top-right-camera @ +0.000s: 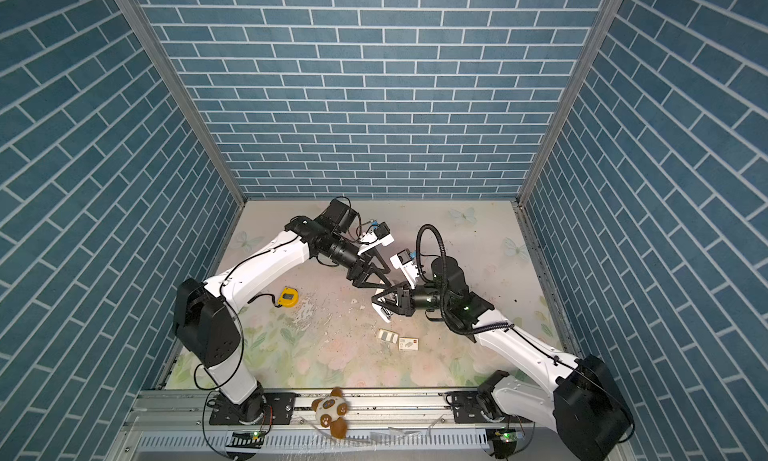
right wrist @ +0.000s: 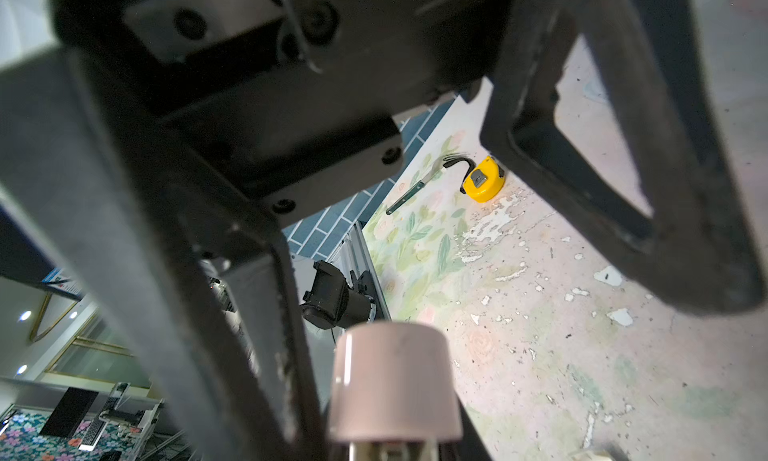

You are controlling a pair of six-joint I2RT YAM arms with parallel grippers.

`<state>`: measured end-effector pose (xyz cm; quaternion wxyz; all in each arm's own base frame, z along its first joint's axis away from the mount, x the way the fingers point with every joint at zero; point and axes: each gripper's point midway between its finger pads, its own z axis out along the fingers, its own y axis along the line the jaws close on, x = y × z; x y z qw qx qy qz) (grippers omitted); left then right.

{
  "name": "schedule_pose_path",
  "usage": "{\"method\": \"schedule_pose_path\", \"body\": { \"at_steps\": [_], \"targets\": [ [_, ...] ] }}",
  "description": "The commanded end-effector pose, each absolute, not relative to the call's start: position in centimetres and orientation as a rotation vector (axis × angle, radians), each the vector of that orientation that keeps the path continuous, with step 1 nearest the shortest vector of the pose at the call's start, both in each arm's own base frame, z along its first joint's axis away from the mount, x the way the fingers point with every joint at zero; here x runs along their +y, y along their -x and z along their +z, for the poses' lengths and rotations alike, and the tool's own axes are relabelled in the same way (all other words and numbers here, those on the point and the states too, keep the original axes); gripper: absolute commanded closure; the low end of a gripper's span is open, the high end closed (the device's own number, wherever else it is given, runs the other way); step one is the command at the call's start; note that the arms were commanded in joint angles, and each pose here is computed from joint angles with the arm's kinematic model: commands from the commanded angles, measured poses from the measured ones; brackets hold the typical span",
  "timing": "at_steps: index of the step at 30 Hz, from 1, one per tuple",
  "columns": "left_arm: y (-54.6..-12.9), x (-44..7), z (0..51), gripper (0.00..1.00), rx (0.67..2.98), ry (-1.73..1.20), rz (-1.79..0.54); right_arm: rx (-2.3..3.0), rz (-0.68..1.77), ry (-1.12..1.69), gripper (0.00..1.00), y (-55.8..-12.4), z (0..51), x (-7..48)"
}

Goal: Load the staples into the stapler

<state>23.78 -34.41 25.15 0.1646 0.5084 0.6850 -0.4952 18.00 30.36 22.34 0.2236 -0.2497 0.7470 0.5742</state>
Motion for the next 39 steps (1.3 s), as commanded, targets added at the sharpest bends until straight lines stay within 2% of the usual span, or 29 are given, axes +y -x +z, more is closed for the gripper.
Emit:
{"method": "schedule_pose_path", "body": {
  "at_steps": [1, 6, 13, 19, 27, 39],
  "targets": [
    [-21.7, -33.2, 27.0, 0.12, 1.891, -1.468, -1.417, 2.158, 1.41, 0.582, 0.91, -20.3, 20.8, 29.1],
    [-22.0, -31.8, 26.7, 0.08, 1.891, -1.454, -1.304, 2.236, 1.265, 0.523, 0.91, -21.4, 19.0, 27.5],
    [-24.7, -29.0, 23.9, 0.08, 1.924, -1.467, -0.857, 2.426, 0.693, 0.413, 0.91, -24.9, 13.1, 21.4],
    [-25.2, -27.7, 22.3, 0.08, 1.937, -1.488, -0.722, 2.447, 0.368, 0.396, 0.9, -27.1, 9.4, 18.1],
    [-25.3, -27.7, 21.6, 0.08, 1.951, -1.508, -0.712, 2.426, 0.17, 0.32, 0.89, -28.8, 6.6, 15.7],
    [-25.2, -28.0, 20.4, 0.08, 1.974, -1.526, -0.742, 2.426, 0.152, 0.248, 0.84, -29.2, 4.3, 15.0]
  ]
}}
